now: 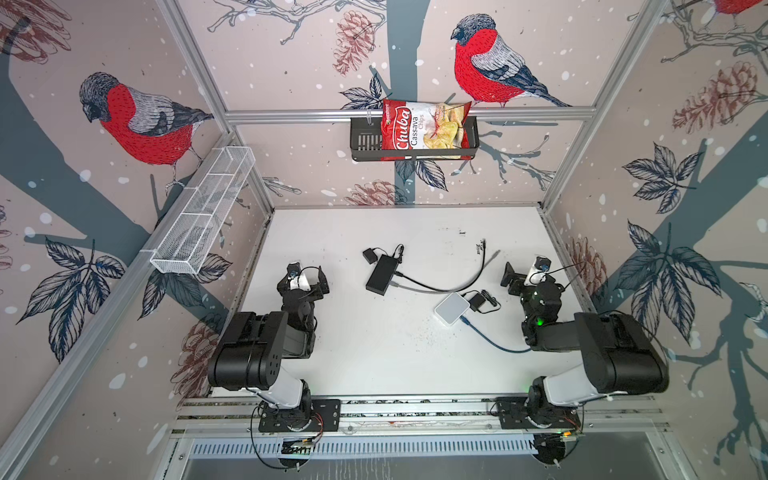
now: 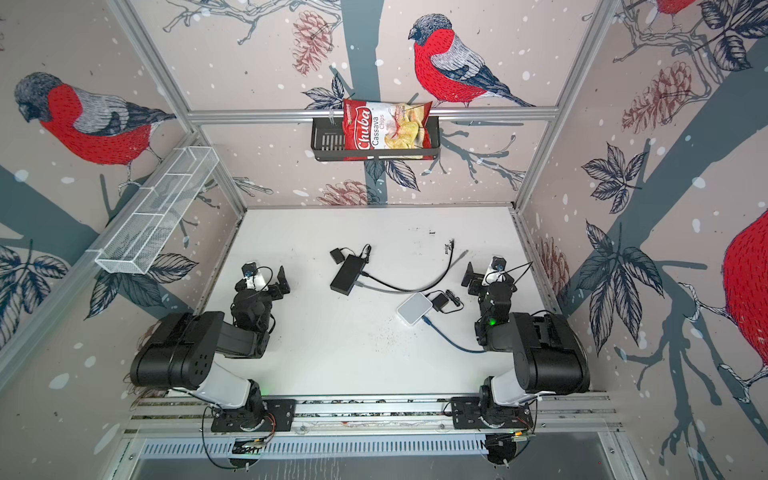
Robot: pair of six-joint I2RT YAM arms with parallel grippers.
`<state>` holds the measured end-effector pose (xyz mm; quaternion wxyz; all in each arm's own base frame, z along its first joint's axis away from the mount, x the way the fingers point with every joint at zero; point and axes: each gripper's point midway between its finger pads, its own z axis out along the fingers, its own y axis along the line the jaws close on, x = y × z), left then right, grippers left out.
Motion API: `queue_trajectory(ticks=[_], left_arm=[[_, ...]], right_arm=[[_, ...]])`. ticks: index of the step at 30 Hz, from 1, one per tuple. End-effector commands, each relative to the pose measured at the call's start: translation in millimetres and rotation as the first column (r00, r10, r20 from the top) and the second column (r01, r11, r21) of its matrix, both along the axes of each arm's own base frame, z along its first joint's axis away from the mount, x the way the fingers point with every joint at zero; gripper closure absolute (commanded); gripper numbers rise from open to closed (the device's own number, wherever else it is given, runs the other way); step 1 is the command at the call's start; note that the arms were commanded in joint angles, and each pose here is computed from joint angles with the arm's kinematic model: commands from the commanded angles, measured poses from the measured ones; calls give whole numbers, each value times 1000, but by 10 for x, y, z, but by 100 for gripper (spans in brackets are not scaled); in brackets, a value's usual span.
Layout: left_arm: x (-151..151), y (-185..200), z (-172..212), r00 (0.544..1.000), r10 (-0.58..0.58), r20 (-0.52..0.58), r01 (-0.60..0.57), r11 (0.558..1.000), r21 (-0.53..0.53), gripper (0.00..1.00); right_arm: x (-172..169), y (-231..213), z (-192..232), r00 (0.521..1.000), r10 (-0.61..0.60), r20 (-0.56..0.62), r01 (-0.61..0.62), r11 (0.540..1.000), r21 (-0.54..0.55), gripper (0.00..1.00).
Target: Insert the plug into the switch port
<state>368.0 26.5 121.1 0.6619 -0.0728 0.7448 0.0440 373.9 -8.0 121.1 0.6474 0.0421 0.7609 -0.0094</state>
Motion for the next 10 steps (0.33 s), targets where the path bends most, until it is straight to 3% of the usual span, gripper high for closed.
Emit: queue_trajectory(ticks=[1, 10], left_arm=[[20, 14, 103, 999, 10, 38, -10, 1000, 14, 4], [23, 10, 108, 999, 9, 40, -10, 1000, 13, 4]], right_arm=[[9, -49, 25, 1000, -27, 8, 27, 1000, 4, 1], [14, -54, 28, 1000, -24, 9, 24, 1000, 8, 1]])
